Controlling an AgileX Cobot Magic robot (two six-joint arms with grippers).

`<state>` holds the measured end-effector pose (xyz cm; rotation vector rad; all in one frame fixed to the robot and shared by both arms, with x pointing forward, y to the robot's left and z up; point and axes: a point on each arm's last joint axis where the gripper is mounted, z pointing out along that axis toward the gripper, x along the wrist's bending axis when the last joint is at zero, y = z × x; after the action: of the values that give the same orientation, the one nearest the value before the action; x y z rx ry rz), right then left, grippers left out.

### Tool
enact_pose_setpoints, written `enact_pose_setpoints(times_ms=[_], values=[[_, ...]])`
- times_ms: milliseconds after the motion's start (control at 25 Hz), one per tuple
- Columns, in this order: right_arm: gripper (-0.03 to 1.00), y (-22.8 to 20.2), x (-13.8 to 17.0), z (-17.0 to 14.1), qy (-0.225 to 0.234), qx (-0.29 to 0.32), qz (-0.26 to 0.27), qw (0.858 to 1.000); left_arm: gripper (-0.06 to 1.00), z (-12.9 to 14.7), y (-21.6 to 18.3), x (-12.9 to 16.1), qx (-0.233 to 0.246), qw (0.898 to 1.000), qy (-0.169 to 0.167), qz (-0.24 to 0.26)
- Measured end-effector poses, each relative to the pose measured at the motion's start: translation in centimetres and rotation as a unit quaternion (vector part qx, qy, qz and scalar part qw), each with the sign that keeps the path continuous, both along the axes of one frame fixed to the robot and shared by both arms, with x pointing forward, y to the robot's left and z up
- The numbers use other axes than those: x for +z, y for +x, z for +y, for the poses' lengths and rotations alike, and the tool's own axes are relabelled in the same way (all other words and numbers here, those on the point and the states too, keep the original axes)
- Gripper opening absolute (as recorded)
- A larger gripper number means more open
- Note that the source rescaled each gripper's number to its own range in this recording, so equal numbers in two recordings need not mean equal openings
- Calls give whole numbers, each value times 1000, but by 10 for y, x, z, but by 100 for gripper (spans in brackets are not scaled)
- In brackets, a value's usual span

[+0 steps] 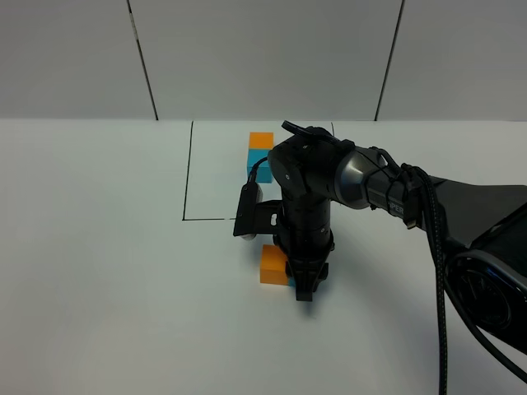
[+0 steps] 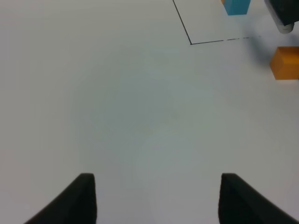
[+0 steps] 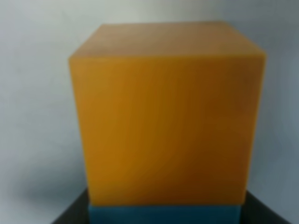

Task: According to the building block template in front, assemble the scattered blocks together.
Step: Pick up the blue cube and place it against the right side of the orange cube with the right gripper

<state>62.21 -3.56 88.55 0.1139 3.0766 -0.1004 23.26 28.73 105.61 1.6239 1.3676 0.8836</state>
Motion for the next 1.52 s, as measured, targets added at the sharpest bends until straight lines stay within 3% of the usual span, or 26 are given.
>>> enact_pose_setpoints(times_ms=[720,800,880,1040,1120,1360,1520], values=[[1,-1,0,0,0,24,8,1000,23,0,0,0,0,1000,0,0],[11,-2,1,1,2,23,9,1000,23,0,0,0,0,1000,0,0],[29,-3,4,2,12,19,12,1000,23,0,0,0,0,1000,0,0],[79,-5,18,4,27,9,2,1000,23,0,0,0,0,1000,0,0],[97,-5,33,4,38,-16,-12,999,23,0,0,0,0,1000,0,0],[100,-20,113,-6,74,-95,-50,991,23,0,0,0,0,1000,0,0],[100,-30,170,-23,127,-155,-87,976,23,0,0,0,0,1000,0,0]])
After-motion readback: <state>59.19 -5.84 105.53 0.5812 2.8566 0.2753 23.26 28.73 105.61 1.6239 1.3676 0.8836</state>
